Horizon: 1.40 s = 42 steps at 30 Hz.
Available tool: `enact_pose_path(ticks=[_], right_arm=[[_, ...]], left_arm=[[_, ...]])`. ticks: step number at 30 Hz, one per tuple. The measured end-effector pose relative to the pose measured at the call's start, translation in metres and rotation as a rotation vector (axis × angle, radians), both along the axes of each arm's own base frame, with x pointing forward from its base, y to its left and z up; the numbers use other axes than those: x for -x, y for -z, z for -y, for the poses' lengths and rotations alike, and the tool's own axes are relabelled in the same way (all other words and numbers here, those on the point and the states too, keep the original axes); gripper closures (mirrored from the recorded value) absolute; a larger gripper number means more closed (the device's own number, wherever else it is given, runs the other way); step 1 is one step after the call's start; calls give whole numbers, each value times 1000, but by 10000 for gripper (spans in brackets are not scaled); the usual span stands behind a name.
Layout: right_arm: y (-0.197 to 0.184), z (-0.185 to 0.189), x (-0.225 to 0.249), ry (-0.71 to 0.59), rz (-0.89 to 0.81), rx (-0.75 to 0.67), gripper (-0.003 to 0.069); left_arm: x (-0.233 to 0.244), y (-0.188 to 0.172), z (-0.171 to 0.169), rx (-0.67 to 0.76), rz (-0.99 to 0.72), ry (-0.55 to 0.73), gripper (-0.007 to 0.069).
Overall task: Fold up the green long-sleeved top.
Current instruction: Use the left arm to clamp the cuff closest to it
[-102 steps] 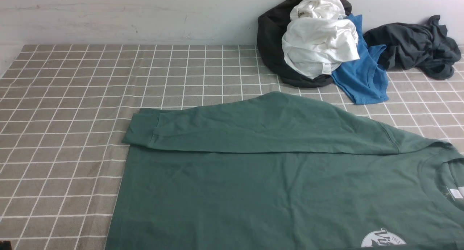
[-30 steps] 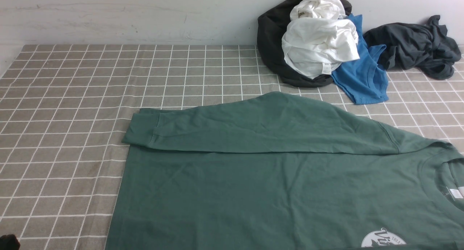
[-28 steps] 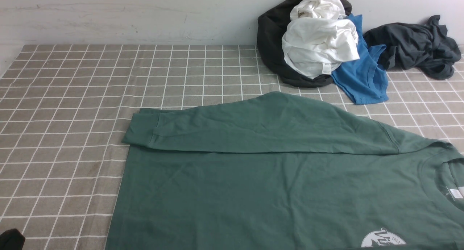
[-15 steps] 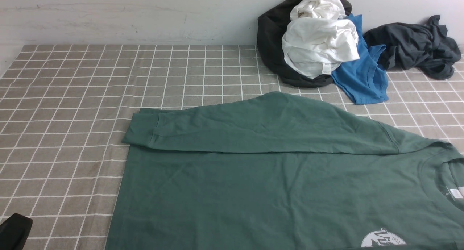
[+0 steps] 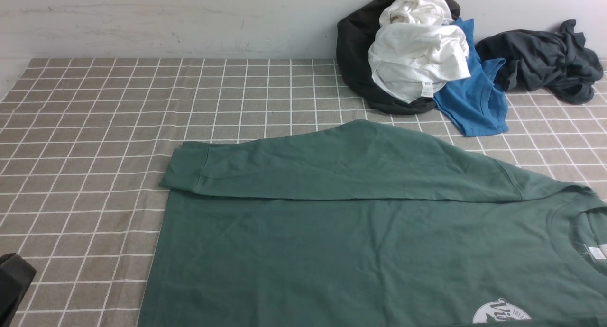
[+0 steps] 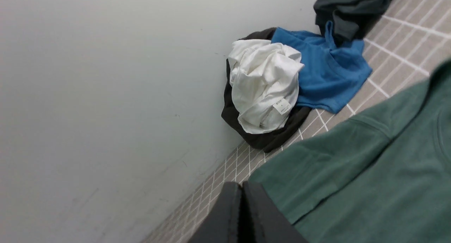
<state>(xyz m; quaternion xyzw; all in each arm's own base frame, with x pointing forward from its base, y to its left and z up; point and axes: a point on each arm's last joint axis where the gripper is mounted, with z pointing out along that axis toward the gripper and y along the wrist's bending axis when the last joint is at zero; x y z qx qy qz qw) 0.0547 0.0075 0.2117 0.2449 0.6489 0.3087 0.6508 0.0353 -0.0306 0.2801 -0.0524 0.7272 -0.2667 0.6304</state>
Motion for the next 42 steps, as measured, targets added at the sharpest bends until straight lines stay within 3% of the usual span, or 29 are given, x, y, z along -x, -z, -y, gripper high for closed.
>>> enact_pose_path(ticks=[5,9,12,19,22,26,31,42], right_arm=[[-53,-2,-1,-1,72,344,674],[-90,-10,-18,-109,-12,612,674],[-113,-21,-40,-327,-169,780,674],[-107,-46,-62,-776,-429,858,674],[-91,-58,-60,-988,-550,945,674],[-79,-65,-55,-1144,-636,1056,674],[-73,-64,-55,-1150,-702,1138,674],[-73,-64,-59,-1112,-694,1152,674]], left_arm=[[-18,-23,-2,-357,-334,100,632],[-41,-30,-12,-571,-650,162,632],[-60,-24,-14,-700,-830,250,631],[-86,-4,12,-798,-952,481,575],[-100,10,30,-850,-981,580,482],[-113,26,52,-908,-986,670,363],[-134,54,78,-951,-990,724,242],[-167,121,98,-981,-1122,739,220]])
